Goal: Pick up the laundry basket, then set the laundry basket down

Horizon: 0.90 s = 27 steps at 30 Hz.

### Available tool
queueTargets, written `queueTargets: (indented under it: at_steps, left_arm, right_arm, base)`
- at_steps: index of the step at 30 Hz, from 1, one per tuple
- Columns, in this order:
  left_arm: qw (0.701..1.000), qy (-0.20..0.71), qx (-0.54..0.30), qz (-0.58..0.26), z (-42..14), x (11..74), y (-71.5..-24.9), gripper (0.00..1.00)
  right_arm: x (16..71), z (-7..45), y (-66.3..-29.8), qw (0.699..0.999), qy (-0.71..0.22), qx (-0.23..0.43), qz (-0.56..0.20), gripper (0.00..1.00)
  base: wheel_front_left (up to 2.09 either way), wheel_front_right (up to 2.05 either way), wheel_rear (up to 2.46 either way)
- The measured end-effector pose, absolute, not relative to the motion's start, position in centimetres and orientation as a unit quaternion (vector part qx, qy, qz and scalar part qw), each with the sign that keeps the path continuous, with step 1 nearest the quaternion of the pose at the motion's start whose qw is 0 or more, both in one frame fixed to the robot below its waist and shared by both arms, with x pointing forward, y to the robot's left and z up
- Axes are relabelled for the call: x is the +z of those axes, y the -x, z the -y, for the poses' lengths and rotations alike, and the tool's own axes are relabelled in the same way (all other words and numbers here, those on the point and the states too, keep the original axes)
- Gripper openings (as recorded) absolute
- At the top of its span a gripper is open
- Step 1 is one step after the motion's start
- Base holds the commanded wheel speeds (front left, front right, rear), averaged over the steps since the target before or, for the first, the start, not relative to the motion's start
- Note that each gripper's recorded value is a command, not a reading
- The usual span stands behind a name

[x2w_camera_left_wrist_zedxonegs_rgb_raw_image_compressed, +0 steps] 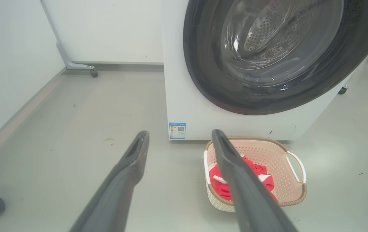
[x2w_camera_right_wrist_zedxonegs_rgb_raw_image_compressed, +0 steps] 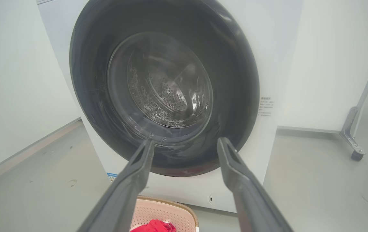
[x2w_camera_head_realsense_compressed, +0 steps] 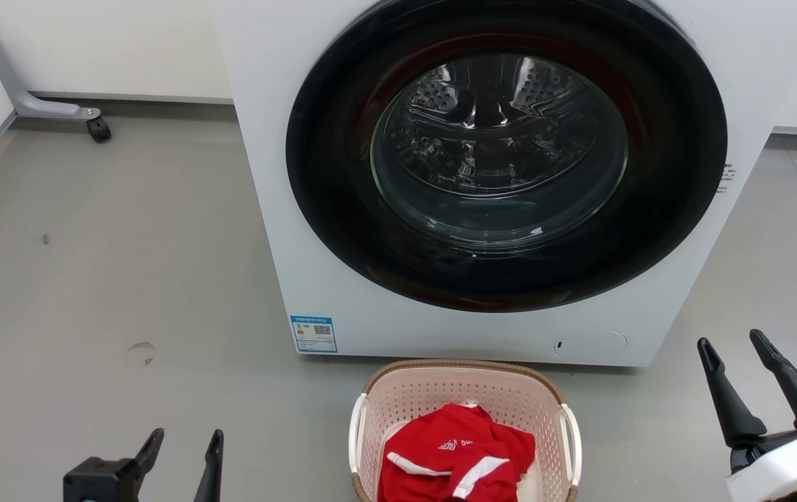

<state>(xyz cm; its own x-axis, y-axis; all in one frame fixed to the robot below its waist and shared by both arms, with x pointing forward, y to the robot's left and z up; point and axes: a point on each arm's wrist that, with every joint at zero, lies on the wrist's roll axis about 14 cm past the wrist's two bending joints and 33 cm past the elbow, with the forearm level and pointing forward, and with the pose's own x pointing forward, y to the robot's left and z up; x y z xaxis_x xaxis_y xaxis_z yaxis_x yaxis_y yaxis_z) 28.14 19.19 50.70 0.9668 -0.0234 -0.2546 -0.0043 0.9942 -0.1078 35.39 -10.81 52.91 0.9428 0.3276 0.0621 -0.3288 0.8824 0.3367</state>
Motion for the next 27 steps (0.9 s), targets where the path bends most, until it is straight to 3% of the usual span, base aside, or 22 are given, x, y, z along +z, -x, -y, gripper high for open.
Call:
queueTargets:
  at_steps: [1,2,9,27]
  left_arm:
    - [0.990,0.052,-0.011,-0.132,-19.0,50.6,-28.1,1.00]
    - [0.989,0.054,-0.010,-0.136,-18.9,50.3,-28.0,0.00]
    - [0.981,0.082,-0.009,-0.177,-17.4,47.5,-27.2,0.00]
    - [0.963,0.171,-0.007,-0.207,-17.4,46.0,-28.0,0.00]
  right_arm:
    - [52.9,10.8,-35.4,0.970,-0.174,0.169,0.002,1.00]
    - [52.6,10.7,-35.3,0.970,-0.177,0.168,-0.003,0.00]
    - [49.5,9.1,-33.9,0.963,-0.211,0.161,-0.052,0.00]
    - [48.5,11.0,-34.1,0.945,-0.293,0.121,-0.072,0.00]
  base:
    - [0.00,0.00,0.00]
    - [0.00,0.00,0.00]
    - [0.00,0.00,0.00]
    - [0.00,0.00,0.00]
